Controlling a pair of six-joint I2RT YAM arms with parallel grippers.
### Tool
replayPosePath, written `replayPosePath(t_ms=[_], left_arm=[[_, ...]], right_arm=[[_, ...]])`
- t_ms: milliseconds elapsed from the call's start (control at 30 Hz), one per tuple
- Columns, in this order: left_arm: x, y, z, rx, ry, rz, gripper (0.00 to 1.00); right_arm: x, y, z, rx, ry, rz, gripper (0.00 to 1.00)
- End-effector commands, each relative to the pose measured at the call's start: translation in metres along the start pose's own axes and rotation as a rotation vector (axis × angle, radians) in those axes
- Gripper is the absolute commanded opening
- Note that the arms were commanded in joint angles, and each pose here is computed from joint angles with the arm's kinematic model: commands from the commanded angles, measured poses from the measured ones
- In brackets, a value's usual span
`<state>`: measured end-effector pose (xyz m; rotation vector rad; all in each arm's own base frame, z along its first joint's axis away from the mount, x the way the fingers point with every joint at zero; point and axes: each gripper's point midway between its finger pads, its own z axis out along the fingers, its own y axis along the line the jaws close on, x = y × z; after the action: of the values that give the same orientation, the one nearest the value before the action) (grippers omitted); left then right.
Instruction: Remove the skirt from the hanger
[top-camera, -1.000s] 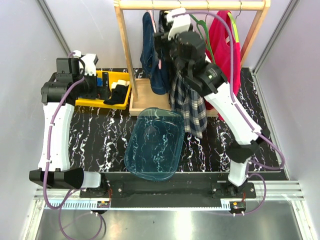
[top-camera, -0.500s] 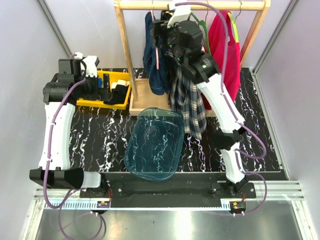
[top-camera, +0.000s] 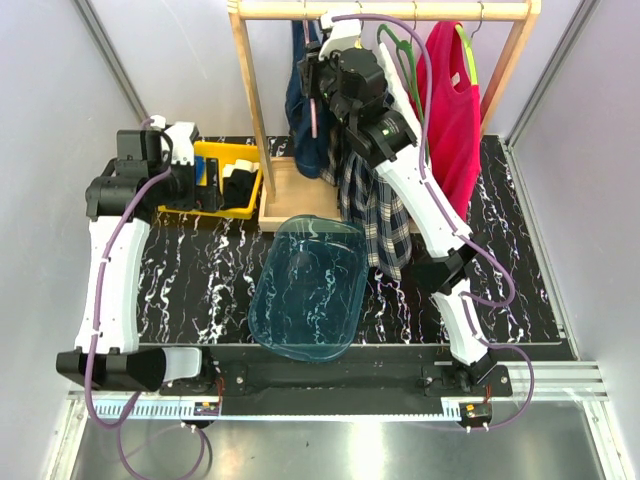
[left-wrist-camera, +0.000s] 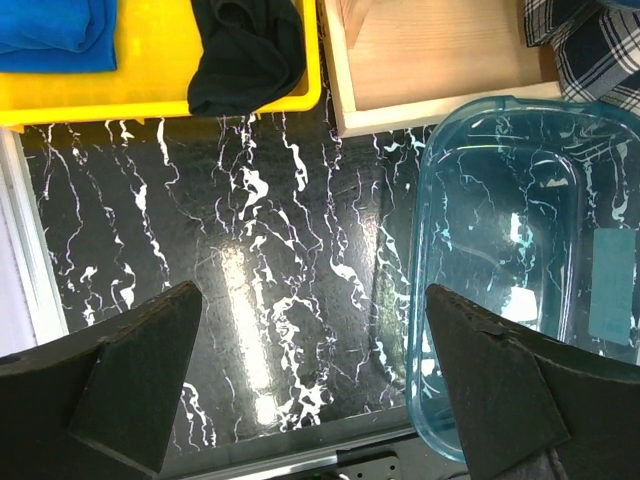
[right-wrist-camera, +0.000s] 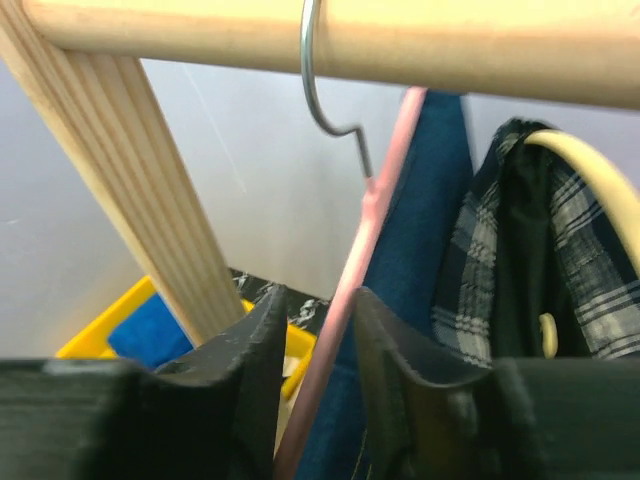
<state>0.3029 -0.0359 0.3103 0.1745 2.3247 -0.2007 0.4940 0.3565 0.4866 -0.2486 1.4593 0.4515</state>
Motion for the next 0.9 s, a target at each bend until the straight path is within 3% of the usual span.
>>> replayPosePath(t_ms=[0,133,200,533,867], left_arm=[[-0.006,0.008,-0.013,-0.052,-0.072,0.022,0.99],[-0.007,0.008,-0.014,-0.052,-0.080,0.016,0.99],[-0.009,0.006,-0.014,-0.045,-0.083,0.014,0.99],[-0.014,0.001,-0.010,-0.015,-0.092,-0.007,0.99],[-0.029,0.000,-0.006,-0.005,-0.118,-0.031,0.99]], right_arm=[[-0.028,-0.008,0.001,0.006,-0.093,0.012,0.27],[-0.037,-0.011,-0.005,0.015,-0.104,0.006,0.06],[-0.034,-0.013,-0.005,0.025,-0.091,0.002,0.00],[-0.026,-0.008,-0.018,-0.027,-0.024,-0.071,0.00],[-0.112,-0.012,-0.058,-0.008,-0.208,-0.125,0.00]])
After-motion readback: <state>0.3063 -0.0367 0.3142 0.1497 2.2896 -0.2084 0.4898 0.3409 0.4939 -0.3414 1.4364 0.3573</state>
